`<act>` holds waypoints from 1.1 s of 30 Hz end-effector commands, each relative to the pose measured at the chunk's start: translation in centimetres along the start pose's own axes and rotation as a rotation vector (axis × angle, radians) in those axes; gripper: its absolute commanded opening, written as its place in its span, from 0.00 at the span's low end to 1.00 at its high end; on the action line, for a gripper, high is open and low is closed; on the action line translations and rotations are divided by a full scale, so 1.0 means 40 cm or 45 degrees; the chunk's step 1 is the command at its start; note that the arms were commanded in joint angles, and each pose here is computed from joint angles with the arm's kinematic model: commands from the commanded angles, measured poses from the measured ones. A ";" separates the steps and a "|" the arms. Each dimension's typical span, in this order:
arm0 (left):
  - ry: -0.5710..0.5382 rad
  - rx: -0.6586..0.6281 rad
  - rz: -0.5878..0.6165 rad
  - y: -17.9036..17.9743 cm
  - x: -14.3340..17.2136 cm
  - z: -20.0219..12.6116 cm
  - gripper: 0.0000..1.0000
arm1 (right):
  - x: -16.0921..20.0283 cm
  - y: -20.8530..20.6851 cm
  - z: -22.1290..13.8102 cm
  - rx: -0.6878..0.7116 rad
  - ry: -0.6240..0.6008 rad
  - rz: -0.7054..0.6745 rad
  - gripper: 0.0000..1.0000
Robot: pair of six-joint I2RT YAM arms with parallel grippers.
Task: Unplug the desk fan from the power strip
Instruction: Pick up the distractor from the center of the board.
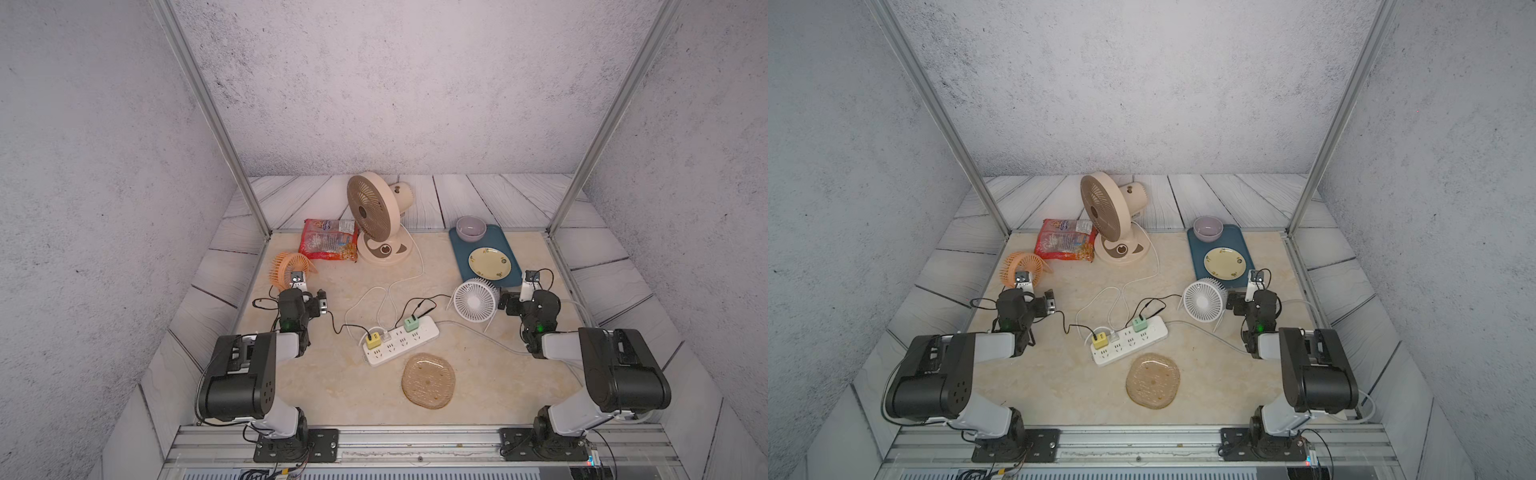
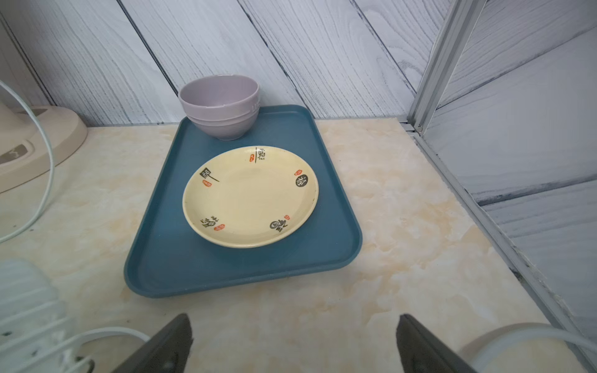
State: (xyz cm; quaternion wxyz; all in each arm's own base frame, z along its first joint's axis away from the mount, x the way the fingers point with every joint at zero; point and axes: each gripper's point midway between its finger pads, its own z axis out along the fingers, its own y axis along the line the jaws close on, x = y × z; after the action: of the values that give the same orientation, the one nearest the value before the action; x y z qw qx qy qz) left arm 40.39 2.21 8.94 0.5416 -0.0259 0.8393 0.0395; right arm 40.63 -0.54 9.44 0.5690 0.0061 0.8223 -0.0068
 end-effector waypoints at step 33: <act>0.109 -0.214 -0.027 0.077 -0.175 -0.082 0.98 | -0.136 -0.089 -0.168 0.271 0.002 0.396 0.99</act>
State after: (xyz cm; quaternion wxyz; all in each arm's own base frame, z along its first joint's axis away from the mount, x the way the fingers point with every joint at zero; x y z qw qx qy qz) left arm 41.66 3.42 17.02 0.5503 -0.0490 0.8310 0.0656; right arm 37.72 -2.46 18.58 0.6227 0.0978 0.7763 -0.0076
